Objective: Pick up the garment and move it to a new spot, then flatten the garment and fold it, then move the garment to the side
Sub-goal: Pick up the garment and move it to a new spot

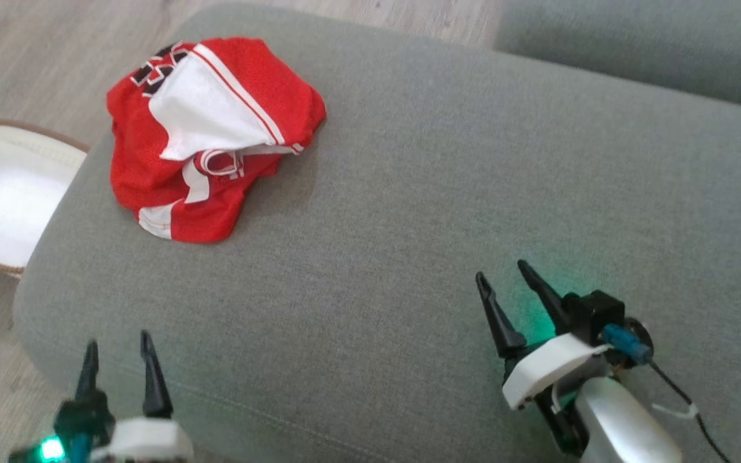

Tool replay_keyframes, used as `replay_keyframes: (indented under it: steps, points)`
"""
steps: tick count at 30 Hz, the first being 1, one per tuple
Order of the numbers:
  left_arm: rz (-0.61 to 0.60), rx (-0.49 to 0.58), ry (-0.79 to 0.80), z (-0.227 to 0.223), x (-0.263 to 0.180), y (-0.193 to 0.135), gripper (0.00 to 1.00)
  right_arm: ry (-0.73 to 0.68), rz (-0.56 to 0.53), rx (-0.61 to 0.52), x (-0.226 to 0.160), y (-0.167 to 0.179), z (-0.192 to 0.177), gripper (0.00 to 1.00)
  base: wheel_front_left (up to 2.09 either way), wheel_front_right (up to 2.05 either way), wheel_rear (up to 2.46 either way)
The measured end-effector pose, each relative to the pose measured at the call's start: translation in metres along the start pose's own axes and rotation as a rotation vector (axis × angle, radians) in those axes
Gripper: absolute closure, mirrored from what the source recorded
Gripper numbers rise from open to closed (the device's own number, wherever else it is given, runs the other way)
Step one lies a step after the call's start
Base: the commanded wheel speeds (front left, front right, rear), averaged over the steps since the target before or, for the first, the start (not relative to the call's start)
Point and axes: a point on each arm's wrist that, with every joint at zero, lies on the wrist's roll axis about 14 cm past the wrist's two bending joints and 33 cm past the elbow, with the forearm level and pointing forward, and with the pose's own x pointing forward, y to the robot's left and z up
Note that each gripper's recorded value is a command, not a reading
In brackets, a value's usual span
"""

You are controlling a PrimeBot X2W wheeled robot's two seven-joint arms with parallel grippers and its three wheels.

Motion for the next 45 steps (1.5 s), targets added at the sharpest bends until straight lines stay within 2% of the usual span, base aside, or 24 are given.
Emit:
replay_keyframes:
  steps: [8,14,19,22,26,33,36,37,38,42,45]
  points:
    - [-0.104,0.050,-0.187,0.086,0.078,-0.021,0.00,0.018,0.003,0.008,0.016,-0.024,-0.012,0.00,0.00,0.00,0.00]
    - [-0.178,0.107,-0.232,0.121,0.129,-0.042,0.00,-0.017,0.000,0.011,0.027,-0.041,-0.008,0.00,0.00,0.00,0.00]
    - [-0.242,0.111,-0.241,0.145,0.177,-0.075,0.00,-0.057,-0.019,0.020,0.036,-0.061,-0.003,0.00,0.00,0.00,0.00]
    - [-0.288,0.112,-0.203,0.146,0.200,-0.101,0.00,-0.082,-0.023,0.022,0.039,-0.070,0.000,0.00,0.00,0.00,0.00]
    - [-0.309,0.136,-0.074,0.120,0.223,-0.119,0.00,-0.108,-0.039,0.027,0.041,-0.082,0.002,0.00,0.00,0.00,0.00]
    - [-0.252,0.192,0.135,0.062,0.239,-0.112,0.00,-0.131,-0.064,0.035,0.042,-0.097,0.003,0.00,0.00,0.00,0.00]
    - [-0.237,0.220,0.173,0.053,0.239,-0.110,0.00,-0.131,-0.064,0.036,0.043,-0.098,0.003,0.00,0.00,0.00,0.00]
    - [-0.230,0.223,0.185,0.051,0.239,-0.108,0.26,-0.133,-0.063,0.035,0.043,-0.098,0.003,0.00,0.00,0.00,0.00]
    - [-0.224,0.224,0.198,0.049,0.239,-0.106,1.00,-0.133,-0.061,0.034,0.043,-0.098,0.003,0.00,0.00,0.00,0.00]
    - [-0.232,0.224,0.188,0.051,0.236,-0.106,1.00,-0.130,-0.064,0.030,0.043,-0.098,0.004,0.00,0.00,0.00,0.00]
    - [-0.254,0.232,0.104,0.072,0.235,-0.111,1.00,-0.127,-0.076,0.026,0.041,-0.099,0.008,0.00,0.00,0.00,0.00]
